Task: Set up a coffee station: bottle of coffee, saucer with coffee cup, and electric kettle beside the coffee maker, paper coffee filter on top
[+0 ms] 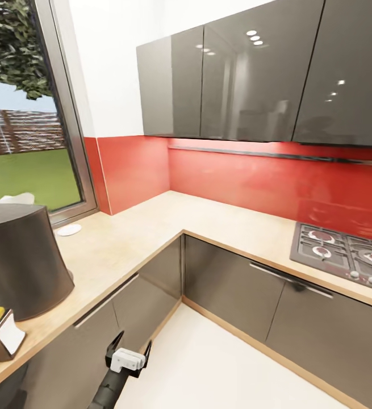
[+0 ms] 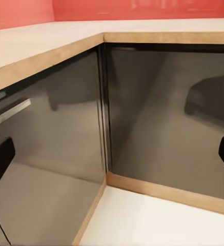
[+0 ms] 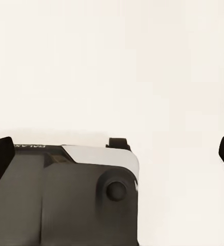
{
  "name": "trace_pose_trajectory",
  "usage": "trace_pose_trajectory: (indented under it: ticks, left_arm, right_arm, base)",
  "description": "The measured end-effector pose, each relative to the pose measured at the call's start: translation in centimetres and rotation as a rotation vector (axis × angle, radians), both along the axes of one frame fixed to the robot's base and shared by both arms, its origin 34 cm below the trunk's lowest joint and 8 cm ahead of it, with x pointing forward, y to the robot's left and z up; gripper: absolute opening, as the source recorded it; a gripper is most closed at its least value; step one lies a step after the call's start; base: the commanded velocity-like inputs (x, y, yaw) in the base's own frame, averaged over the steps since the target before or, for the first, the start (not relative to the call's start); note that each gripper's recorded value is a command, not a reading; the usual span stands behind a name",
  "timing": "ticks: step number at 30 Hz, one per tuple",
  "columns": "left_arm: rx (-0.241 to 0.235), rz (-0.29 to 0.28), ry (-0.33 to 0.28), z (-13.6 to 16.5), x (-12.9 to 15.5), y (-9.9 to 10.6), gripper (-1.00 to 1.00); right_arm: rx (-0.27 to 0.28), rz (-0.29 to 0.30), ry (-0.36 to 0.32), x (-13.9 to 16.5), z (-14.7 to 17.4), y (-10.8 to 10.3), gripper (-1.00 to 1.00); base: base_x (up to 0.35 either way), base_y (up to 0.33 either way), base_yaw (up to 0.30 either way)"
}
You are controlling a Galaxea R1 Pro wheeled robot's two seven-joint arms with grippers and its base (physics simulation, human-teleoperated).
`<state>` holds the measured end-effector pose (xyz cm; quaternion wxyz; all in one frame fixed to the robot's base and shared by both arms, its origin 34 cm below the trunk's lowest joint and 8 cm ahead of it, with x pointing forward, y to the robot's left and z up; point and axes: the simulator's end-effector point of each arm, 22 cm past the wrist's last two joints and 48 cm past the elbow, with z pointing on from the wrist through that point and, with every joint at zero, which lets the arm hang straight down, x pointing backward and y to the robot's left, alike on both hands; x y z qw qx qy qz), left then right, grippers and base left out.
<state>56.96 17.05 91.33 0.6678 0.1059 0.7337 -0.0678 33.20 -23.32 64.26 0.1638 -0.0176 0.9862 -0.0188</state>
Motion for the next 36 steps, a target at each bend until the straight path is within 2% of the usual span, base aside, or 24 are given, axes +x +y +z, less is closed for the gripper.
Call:
trace_pose_trajectory:
  ticks: [8,10,12,13,14,16,17,20,21,24,26,27,30,34,36]
  left_arm:
    - [-0.002,0.001,0.003,-0.1,0.0,0.0,1.0]
    - [-0.002,0.002,0.026,-1.0,-0.5,0.1,1.0]
    - [0.009,0.024,0.137,-5.6,-2.8,0.8,1.0]
    - [0.075,0.137,0.246,-10.3,-5.8,5.6,1.0]
    - [0.105,0.158,0.383,-15.0,-10.2,7.0,1.0]
    - [0.141,0.202,0.448,-17.1,-12.9,9.3,1.0]
    - [0.165,0.228,0.499,-18.6,-15.0,10.6,1.0]
    - [0.208,0.278,0.613,-21.4,-19.8,12.5,1.0]
    - [0.237,0.32,0.682,-22.8,-22.6,13.7,1.0]
    - [0.306,0.385,0.825,-24.9,-27.6,15.7,1.0]
    - [0.361,0.42,0.935,-26.1,-30.6,16.9,1.0]
    - [0.394,0.437,1.012,-26.7,-32.5,17.5,1.0]
    - [0.457,0.451,1.176,-27.6,-36.2,18.4,1.0]
    - [0.495,0.447,1.275,-27.9,-38.6,18.8,1.0]
    - [0.508,0.439,1.331,-28.1,-41.0,18.8,1.0]
  right_arm:
    - [-0.002,0.013,0.001,-0.1,0.0,0.1,1.0]
    - [-0.003,0.014,0.001,-0.1,0.0,0.1,1.0]
    - [-0.003,0.014,0.001,-0.1,0.0,0.1,1.0]
    - [-0.003,0.015,0.001,-0.1,0.0,0.0,1.0]
    - [-0.003,0.015,0.002,-0.1,-0.1,0.1,1.0]
    - [-0.002,0.015,0.002,-0.1,0.0,0.1,1.0]
    - [-0.002,0.015,0.002,-0.1,0.0,0.1,1.0]
    - [-0.001,0.014,0.001,-0.1,0.0,0.1,1.0]
    - [-0.001,0.012,0.001,-0.1,0.0,0.1,1.0]
    - [-0.002,0.012,0.0,-0.1,0.0,0.0,1.0]
    - [-0.003,0.013,0.0,-0.1,0.0,-0.1,1.0]
    - [-0.005,0.012,0.001,-0.1,0.0,-0.2,1.0]
    - [-0.007,0.013,0.003,-0.2,-0.1,-0.3,1.0]
    - [-0.012,0.011,0.006,-0.3,-0.2,-0.6,1.0]
    - [-0.018,0.011,0.009,-0.4,-0.2,-1.2,1.0]
  base:
    - [0.002,-0.273,0.0]
    - [0.0,-0.274,0.0]
    - [0.0,-0.274,0.0]
    - [0.0,-0.274,0.0]
    - [0.0,-0.274,0.0]
    - [0.0,-0.274,0.0]
    - [0.0,-0.274,0.0]
    - [0.056,-0.272,0.0]
    - [0.125,-0.266,0.0]
    - [0.153,-0.259,0.013]
    - [0.188,-0.212,0.124]
    - [0.186,-0.164,0.188]
    - [0.119,-0.073,0.219]
    - [0.025,-0.013,0.236]
    - [0.004,-0.002,0.239]
